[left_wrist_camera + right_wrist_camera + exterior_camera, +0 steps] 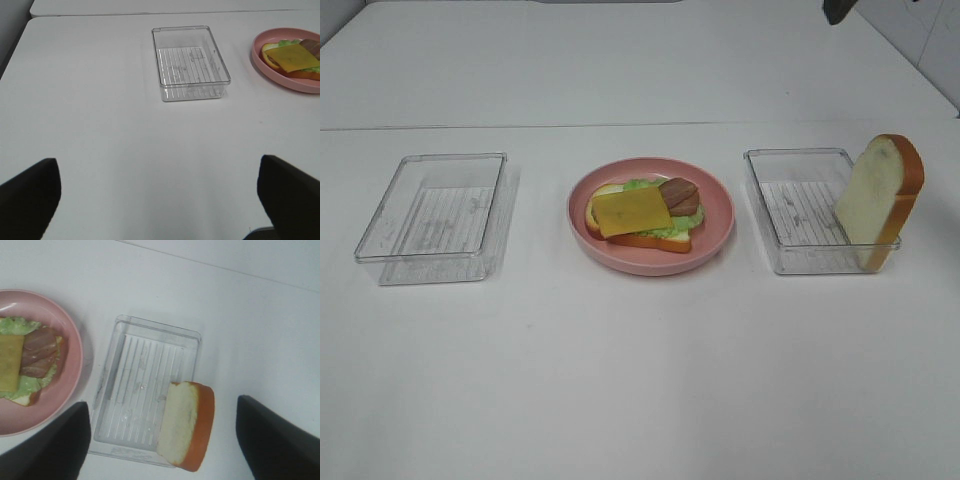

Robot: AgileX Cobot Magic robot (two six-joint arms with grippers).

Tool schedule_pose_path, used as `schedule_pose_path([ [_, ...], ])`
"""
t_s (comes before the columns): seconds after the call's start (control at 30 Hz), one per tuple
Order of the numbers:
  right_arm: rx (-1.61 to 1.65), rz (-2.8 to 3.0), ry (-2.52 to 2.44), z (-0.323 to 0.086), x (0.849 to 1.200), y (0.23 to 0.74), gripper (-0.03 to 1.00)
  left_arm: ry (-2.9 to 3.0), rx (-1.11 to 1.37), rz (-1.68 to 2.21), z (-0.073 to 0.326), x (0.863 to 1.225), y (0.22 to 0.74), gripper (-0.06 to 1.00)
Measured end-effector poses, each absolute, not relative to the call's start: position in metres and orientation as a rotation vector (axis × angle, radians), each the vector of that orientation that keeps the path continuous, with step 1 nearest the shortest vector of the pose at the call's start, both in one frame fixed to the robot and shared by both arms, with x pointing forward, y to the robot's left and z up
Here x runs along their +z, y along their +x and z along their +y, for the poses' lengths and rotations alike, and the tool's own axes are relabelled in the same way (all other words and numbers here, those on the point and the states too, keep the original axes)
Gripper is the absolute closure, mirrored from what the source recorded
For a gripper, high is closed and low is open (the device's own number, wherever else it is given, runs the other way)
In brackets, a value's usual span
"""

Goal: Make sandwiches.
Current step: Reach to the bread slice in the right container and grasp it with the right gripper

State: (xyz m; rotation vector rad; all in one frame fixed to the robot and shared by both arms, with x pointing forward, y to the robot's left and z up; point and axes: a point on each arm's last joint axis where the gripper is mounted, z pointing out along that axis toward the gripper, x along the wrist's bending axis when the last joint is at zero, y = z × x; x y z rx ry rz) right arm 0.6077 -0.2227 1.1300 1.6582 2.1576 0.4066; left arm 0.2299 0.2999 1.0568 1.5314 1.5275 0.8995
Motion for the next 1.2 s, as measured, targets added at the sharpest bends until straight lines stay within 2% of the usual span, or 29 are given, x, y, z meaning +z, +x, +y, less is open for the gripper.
schedule_pose_path([
  [0.23,0.395,2.083,1.8,-0.259,1.129,0.611,0.18,1.531,0.9,1.528,0.3,1.057,0.23,-0.05],
  [0.5,0.398,2.063,1.848,-0.27,1.125,0.614,0.18,1.531,0.9,1.528,0.3,1.057,0.23,-0.05],
  [0.87,0.289,2.132,1.903,-0.268,1.082,0.638,0.18,1.531,0.9,1.528,0.3,1.057,0.23,-0.05],
  [1.2,0.199,2.159,1.908,-0.269,1.055,0.65,0.12,1.531,0.9,1.528,0.3,1.057,0.23,-0.05],
])
